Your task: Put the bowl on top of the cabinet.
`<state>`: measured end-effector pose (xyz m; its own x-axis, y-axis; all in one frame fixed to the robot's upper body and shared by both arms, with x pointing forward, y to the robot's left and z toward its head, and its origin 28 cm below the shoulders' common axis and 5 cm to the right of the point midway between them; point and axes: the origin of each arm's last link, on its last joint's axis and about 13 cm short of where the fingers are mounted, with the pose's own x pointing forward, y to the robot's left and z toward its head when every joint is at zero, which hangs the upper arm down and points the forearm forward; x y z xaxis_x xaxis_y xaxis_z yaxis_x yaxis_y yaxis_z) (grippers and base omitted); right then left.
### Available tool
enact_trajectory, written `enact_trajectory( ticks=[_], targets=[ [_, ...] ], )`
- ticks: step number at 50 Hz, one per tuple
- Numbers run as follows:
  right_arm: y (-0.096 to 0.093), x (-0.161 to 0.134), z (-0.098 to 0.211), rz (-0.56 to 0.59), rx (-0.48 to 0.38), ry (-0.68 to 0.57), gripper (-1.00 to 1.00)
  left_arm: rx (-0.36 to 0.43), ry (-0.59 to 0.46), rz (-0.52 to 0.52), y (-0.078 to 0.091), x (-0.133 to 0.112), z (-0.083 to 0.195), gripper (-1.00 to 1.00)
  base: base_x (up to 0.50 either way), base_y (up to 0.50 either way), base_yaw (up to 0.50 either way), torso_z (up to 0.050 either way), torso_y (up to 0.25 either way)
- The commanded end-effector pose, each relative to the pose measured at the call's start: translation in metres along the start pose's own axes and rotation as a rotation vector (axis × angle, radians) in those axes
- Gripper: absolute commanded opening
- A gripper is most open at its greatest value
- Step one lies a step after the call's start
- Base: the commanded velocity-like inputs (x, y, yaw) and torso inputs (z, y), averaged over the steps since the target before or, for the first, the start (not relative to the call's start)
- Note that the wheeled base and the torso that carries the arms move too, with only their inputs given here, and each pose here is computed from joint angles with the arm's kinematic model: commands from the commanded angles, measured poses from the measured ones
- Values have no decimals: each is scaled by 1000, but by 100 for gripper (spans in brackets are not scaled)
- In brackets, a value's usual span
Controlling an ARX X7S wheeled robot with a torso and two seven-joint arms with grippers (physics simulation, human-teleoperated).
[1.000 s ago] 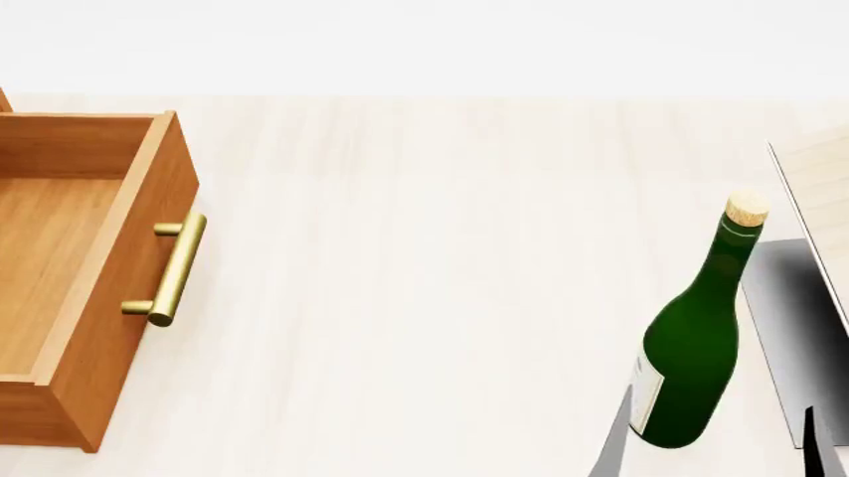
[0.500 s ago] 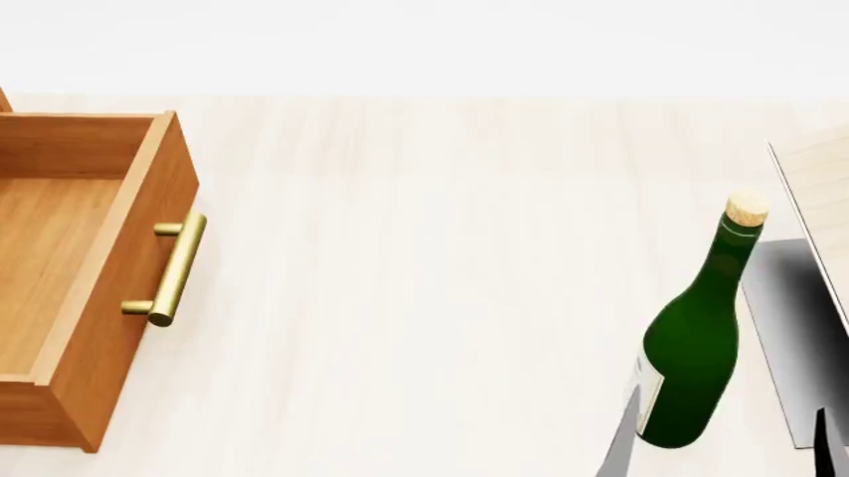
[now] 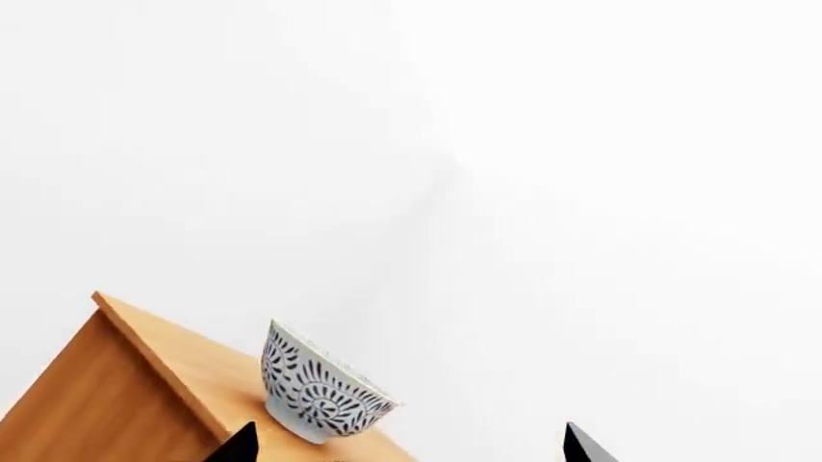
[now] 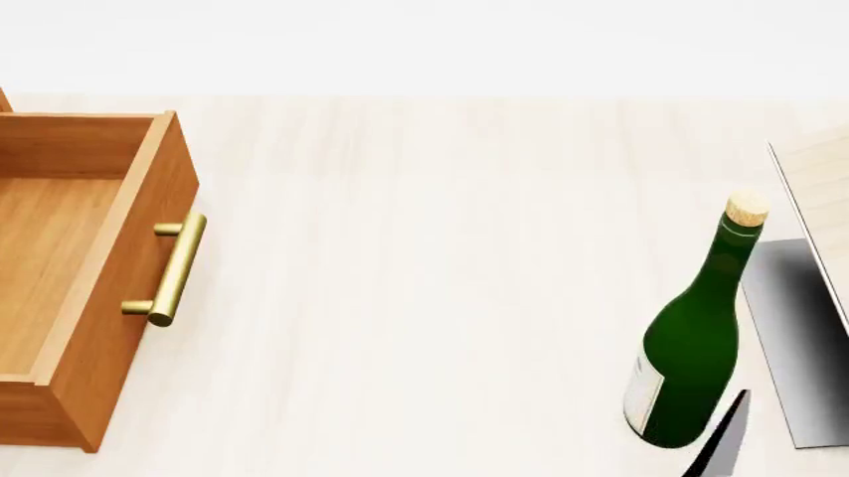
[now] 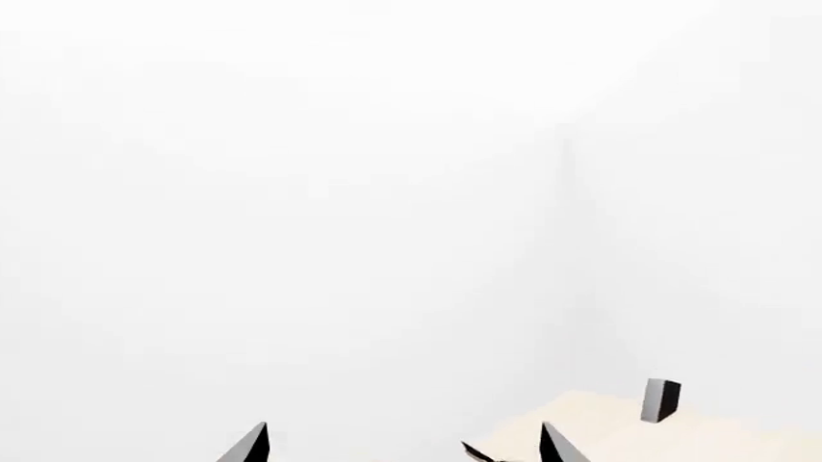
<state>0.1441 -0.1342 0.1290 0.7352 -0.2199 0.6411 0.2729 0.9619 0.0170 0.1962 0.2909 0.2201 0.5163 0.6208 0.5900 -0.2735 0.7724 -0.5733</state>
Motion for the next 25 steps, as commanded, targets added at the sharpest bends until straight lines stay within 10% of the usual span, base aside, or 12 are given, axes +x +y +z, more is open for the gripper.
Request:
enact_trajectory(
  ticks=[1,25],
  targets=[
    [-4,-5,13,-62,10,-131,100,-90,-143,-137,15,-74,12,100,0,0,0,0,0],
    [-10,-12,26,-146,49,-290,100,-148,-236,-177,18,-90,13,100,0,0,0,0,0]
  ],
)
